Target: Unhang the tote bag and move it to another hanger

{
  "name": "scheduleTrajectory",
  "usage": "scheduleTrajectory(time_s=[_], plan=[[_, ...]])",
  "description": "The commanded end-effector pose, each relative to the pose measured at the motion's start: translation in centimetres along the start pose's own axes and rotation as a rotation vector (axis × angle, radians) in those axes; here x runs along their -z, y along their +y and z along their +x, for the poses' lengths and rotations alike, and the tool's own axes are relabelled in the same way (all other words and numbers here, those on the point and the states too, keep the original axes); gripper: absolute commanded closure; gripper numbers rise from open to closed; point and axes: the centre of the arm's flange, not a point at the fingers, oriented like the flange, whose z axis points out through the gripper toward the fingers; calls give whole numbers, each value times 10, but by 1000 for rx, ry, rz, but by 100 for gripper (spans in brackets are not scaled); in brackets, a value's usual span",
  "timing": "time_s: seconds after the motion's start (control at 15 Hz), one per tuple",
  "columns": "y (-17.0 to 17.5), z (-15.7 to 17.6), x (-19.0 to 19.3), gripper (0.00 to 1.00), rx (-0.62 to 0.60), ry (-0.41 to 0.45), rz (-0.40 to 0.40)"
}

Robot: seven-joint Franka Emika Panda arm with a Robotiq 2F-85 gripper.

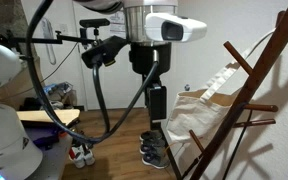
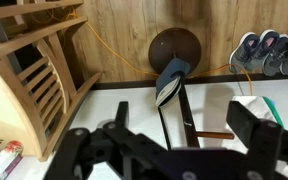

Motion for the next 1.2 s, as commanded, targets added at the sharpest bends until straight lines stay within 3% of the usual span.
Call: scheduleTrajectory(time_s=[0.0, 0.47, 0.73, 1.13], plan=[[0, 0, 0, 0, 0, 0, 0], [0, 0, 0, 0, 0, 0, 0], [-13, 25, -5, 0, -75, 109, 27], [-49, 90, 5, 0, -206, 306, 65]])
